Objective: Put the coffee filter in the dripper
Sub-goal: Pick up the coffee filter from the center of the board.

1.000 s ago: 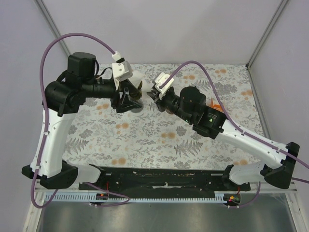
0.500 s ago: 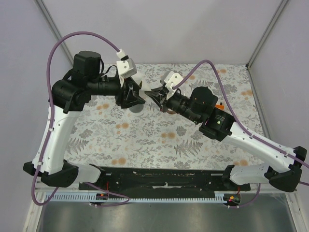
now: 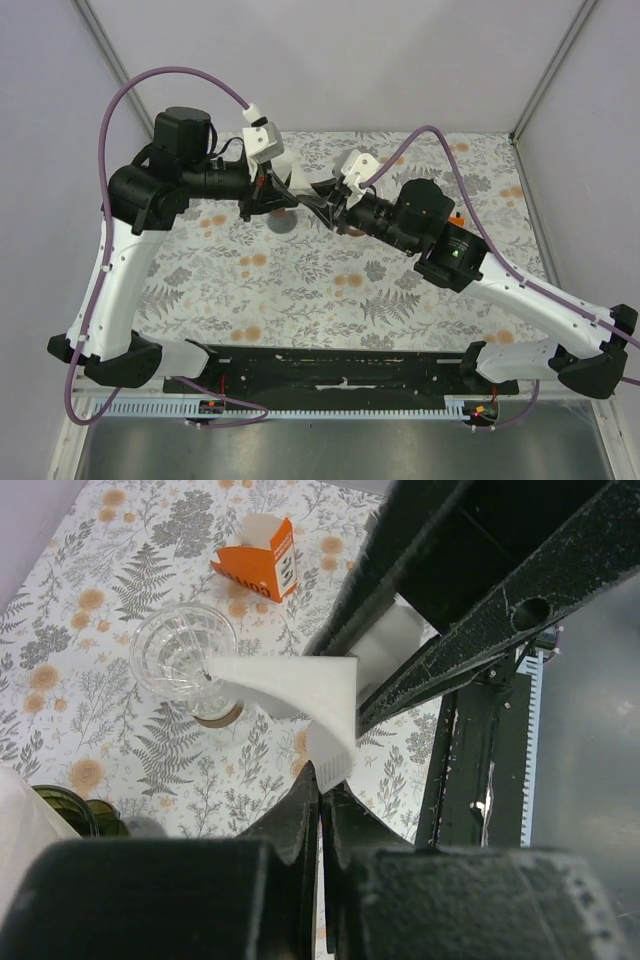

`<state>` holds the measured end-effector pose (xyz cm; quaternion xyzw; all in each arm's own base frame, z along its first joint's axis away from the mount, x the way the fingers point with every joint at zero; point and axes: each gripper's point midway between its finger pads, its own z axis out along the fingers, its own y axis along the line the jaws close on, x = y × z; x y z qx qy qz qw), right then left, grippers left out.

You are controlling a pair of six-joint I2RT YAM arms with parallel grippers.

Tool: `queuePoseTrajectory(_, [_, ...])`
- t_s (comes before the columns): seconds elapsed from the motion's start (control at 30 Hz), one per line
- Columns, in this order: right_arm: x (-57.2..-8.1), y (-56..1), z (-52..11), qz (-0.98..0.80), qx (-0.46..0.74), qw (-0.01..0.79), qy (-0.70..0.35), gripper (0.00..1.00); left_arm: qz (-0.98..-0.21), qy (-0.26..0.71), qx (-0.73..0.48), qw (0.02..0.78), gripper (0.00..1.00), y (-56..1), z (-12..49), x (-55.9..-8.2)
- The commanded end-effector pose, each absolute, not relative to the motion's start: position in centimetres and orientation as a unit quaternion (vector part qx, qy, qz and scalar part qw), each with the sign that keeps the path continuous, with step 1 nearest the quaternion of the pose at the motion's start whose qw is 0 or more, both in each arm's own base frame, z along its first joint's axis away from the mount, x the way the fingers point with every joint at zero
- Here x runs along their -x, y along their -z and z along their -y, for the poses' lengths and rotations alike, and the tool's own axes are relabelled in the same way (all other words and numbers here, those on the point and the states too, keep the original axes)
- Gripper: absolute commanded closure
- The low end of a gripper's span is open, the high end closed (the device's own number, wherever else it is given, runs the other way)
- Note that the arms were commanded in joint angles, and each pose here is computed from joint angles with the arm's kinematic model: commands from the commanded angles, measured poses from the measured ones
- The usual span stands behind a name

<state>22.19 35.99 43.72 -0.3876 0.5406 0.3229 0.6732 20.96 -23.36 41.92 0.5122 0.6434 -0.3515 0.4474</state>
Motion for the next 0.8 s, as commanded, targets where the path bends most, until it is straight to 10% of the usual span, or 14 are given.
queuePoseTrajectory(0.0, [-20.5,-46.1,-35.4,-0.494,0.407,0.690,-0.338,0.49,-0.615,0.383,-0.528,0.443,0.98,-43.0,24.0,-19.2])
queuePoseTrajectory(0.17, [-19.5,-44.9,-34.0,-0.480,0.456,0.671,-0.333,0.02,-0.604,0.348,-0.551,0.458,0.98,-43.0,23.2,-19.3])
queuePoseTrajectory(0.77, [-14.6,-44.3,-32.0,-0.405,0.534,0.550,-0.499,0.08,-0.467,0.187,-0.694,0.516,0.98,-44.5,21.0,-18.0])
